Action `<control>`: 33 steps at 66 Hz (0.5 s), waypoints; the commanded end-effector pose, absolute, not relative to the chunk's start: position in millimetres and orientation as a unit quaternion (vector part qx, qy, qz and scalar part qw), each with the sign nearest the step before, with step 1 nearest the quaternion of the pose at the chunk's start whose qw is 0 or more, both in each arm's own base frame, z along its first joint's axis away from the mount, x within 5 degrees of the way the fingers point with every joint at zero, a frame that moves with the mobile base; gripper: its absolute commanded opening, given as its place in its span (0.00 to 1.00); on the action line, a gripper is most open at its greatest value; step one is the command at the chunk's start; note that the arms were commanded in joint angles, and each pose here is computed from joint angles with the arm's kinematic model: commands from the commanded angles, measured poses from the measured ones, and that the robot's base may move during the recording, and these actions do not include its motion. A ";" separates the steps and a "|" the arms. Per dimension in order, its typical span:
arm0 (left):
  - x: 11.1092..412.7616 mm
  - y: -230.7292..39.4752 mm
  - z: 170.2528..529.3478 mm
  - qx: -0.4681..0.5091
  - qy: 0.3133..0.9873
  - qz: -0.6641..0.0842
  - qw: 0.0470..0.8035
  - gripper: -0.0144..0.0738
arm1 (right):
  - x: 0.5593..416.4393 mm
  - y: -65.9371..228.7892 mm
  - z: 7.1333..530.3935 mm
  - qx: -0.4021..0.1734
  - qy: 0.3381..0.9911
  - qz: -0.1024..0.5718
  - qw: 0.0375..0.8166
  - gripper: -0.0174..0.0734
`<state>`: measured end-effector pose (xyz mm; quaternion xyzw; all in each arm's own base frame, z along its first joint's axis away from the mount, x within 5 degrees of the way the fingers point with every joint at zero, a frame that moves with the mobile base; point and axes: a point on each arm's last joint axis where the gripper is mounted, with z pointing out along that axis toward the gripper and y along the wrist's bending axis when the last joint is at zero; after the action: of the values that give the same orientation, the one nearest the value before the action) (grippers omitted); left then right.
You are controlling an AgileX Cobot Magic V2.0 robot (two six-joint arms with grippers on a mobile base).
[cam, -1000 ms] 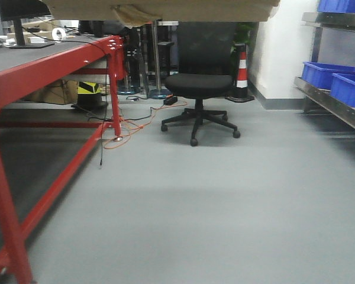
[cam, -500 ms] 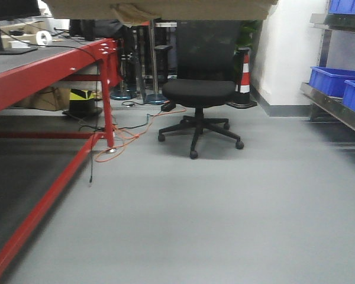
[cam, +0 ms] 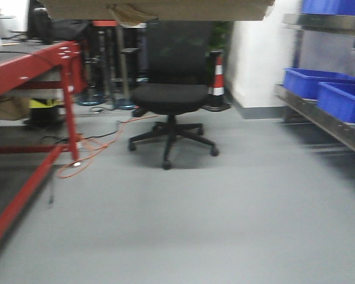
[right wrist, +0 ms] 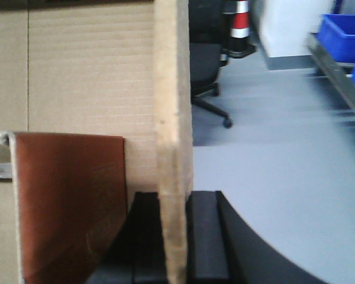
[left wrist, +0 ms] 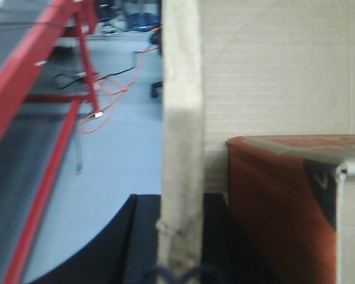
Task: Stack two boxes on right shelf middle
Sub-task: 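Drive to the shelving unit with blue bins, boxes held aloft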
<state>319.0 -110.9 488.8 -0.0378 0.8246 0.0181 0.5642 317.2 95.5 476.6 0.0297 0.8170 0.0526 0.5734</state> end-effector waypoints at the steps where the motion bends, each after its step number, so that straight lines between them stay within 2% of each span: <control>1: 315.0 -107.0 500.9 -0.037 0.805 0.015 0.591 0.04 | 312.6 93.2 491.4 0.024 0.790 0.061 0.609 0.02; 33: 315.0 -107.0 500.9 -0.037 0.805 0.015 0.591 0.04 | 312.6 93.2 491.4 0.024 0.790 0.061 0.609 0.02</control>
<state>319.0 -110.7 488.9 -0.0376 0.8241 0.0196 0.5648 317.5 95.6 476.6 0.0294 0.8166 0.0530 0.5740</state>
